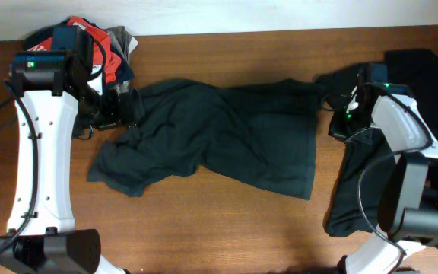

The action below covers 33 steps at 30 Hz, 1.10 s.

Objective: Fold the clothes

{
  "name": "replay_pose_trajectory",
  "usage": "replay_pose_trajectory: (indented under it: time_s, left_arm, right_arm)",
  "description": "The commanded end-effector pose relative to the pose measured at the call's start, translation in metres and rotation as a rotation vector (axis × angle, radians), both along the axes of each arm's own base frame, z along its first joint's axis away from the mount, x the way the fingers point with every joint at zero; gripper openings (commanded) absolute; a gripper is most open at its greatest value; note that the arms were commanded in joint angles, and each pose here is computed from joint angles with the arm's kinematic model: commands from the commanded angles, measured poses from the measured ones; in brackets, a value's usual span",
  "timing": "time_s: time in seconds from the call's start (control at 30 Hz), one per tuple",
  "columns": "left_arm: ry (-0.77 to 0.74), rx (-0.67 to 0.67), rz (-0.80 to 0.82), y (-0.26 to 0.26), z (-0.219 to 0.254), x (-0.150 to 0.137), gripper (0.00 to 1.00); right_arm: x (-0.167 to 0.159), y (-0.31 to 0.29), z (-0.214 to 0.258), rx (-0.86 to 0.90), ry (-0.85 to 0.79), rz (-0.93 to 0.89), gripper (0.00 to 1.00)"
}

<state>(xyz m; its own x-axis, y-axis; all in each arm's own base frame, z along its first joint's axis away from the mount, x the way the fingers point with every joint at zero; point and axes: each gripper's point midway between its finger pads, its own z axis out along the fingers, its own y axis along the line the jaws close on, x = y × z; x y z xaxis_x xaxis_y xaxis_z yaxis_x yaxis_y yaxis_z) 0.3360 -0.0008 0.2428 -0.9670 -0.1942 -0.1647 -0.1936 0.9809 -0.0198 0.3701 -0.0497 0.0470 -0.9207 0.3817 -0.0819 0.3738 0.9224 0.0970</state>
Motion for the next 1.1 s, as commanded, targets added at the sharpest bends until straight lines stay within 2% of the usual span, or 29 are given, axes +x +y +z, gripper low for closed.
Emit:
replay_pose_trajectory:
  time_s: [0.0,0.43,1.07]
  left_arm:
    - [0.008,-0.002,-0.011,-0.001,-0.003,0.001,0.99]
    - [0.019,-0.002,-0.011,-0.001,-0.003,-0.001,0.99]
    - [0.012,-0.001,-0.011,-0.001,-0.003,0.0,0.99]
  right_arm:
    - [0.0,0.001,-0.012,0.015,0.018,0.013,0.04]
    - [0.007,-0.009,-0.038,-0.024,0.031,0.027,0.04]
    - [-0.002,-0.039,-0.065,-0.075,0.093,0.01,0.04]
